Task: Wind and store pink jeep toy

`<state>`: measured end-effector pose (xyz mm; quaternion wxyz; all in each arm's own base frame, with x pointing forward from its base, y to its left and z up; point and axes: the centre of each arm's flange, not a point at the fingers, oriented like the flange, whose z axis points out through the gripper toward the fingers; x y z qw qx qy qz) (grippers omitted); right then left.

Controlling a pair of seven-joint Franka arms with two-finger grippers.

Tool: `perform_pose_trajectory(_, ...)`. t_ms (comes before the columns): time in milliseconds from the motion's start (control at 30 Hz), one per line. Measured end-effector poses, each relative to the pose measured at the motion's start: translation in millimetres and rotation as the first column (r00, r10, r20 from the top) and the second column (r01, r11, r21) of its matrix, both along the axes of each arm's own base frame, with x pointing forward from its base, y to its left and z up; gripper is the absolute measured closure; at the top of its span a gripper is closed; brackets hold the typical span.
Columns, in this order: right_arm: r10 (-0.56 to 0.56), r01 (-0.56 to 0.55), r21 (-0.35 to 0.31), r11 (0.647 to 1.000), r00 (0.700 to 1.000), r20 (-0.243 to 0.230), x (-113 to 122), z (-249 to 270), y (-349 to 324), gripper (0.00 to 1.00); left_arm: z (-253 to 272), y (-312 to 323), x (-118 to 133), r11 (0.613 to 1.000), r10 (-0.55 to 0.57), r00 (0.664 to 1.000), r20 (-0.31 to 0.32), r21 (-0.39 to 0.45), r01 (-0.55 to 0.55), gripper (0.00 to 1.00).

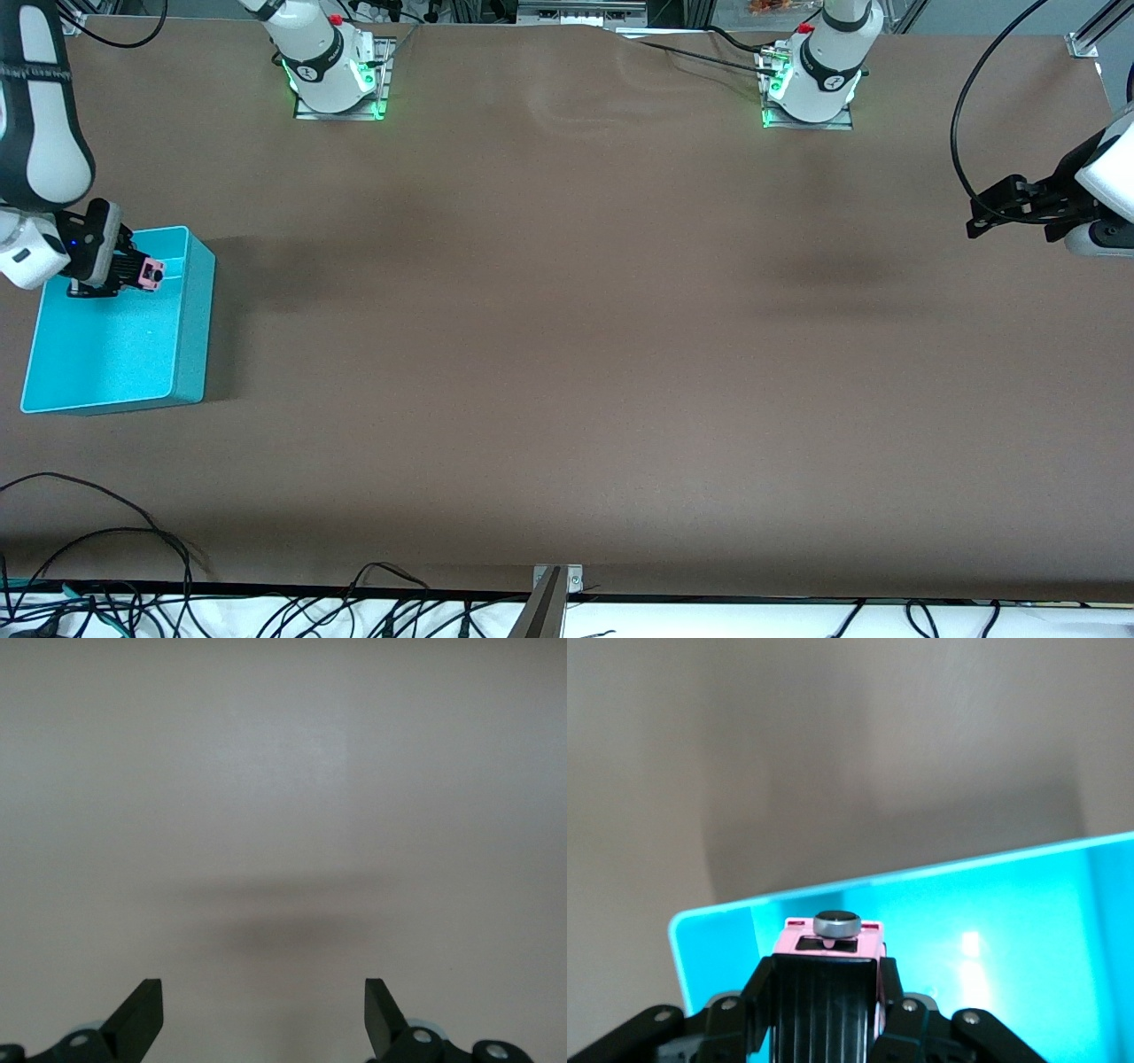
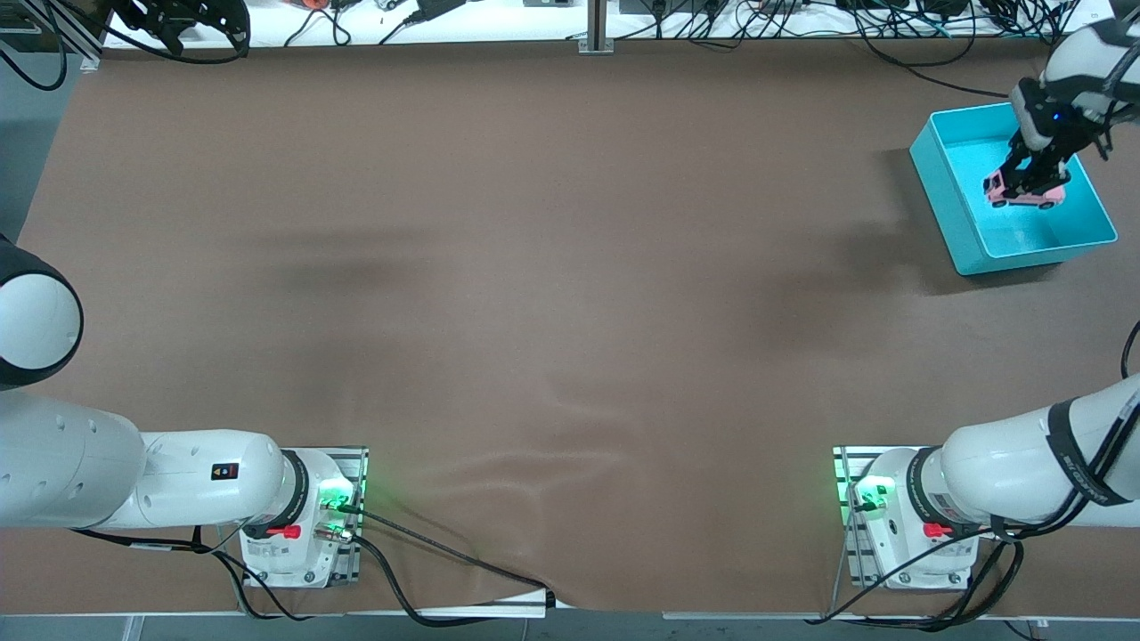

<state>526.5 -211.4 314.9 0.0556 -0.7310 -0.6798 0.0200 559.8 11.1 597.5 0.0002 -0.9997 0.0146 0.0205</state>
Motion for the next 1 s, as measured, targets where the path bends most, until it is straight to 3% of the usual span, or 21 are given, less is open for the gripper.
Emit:
perform_pose_trajectory(300, -0.023, 0.023, -0.013, 1.0, 0.999, -0.046, -6, -54, -20, 0.5, 0, 0, 0, 1.0, 0.0, 1.0, 0.0, 0.0, 0.0, 0.0)
perform_pose_trajectory(633, 0.008, -0.007, 0.033, 0.999, 1.0, -0.023, -2, -86, -17, 0.48, 0, 0, 0, 1.0, 0.0, 1.0, -0.003, 0.0, 0.0, 0.0)
perform_pose_trajectory(800, 0.018, -0.019, 0.039, 0.999, 1.0, 0.009, 7, -73, -10, 0.31, 0, -5, -2, 1.0, -0.01, 1.0, -0.016, 0.0, 0.01, 0.0)
perform_pose_trajectory(867, 0.023, -0.024, 0.035, 0.999, 0.999, 0.034, 13, -59, -4, 0.18, 2, -8, -2, 1.0, -0.015, 1.0, -0.014, 0.0, 0.015, 0.0)
perform_pose_trajectory(933, 0.031, -0.033, 0.032, 0.999, 0.998, 0.06, 19, -44, 3, 0.13, 4, -9, -2, 1.0, -0.017, 1.0, -0.012, 0.0, 0.017, 0.0)
perform_pose_trajectory(1000, 0.031, -0.034, 0.03, 0.999, 0.996, 0.083, 24, -26, 14, 0.01, 4, -9, -2, 1.0, -0.017, 1.0, -0.012, 0.0, 0.017, 0.0)
